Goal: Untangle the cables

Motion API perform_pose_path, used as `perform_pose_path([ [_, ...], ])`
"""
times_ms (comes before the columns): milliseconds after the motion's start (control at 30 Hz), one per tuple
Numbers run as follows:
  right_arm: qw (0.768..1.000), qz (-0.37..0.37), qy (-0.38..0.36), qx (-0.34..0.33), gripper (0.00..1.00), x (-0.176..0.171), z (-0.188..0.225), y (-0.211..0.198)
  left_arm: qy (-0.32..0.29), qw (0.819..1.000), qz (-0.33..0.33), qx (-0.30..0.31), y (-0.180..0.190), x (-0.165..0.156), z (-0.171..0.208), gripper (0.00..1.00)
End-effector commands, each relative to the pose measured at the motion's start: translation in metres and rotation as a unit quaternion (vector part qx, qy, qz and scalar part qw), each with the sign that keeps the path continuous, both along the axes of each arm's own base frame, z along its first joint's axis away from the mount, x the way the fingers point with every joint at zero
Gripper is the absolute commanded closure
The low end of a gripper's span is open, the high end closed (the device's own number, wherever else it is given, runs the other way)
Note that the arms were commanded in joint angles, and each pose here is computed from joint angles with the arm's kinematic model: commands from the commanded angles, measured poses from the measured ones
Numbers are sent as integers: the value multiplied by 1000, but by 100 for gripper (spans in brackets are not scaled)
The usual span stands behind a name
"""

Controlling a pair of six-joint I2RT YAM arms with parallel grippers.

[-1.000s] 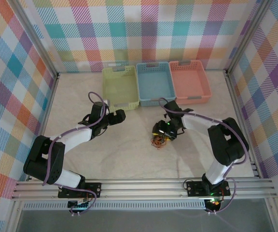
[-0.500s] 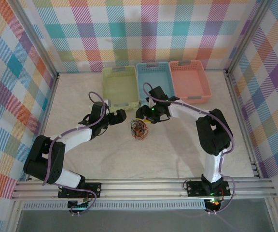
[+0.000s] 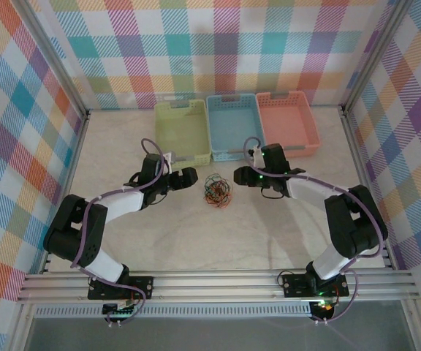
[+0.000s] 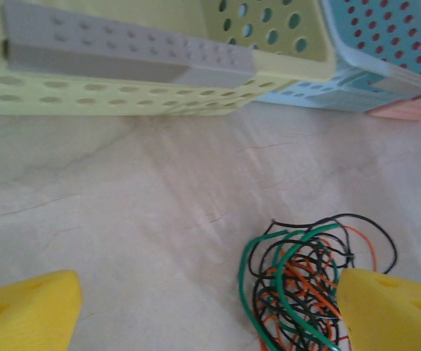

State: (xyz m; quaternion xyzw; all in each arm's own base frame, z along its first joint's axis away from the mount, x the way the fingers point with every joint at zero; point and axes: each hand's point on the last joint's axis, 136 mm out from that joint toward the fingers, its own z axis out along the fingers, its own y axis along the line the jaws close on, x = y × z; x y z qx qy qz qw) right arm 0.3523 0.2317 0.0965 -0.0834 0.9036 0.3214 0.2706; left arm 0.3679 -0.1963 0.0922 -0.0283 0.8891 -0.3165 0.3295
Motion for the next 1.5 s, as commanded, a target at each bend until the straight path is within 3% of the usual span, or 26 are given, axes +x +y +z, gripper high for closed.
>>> perform_pose_path([
  [0, 994, 48, -80, 51, 51, 11, 36, 23, -15, 999, -28, -32, -18, 4, 13, 11],
  [167, 992, 77, -44, 95, 55, 4, 34, 40, -3, 999, -33, -37, -30, 5, 8, 18],
  [567, 988, 112, -12, 102, 59, -1, 27, 57, -4, 998, -48, -40, -38, 4, 10, 21],
  [1200, 989, 117, 75, 58, 59, 7, -8, 70, 11, 998, -50, -40, -41, 6, 3, 24],
  [1400, 988, 119, 78, 50, 68, 5, -12, 71, 12, 998, -48, -39, -40, 7, 3, 25],
  [1467, 988, 122, 77, 51, 75, 5, -12, 72, 12, 998, -49, -39, -41, 7, 3, 25],
])
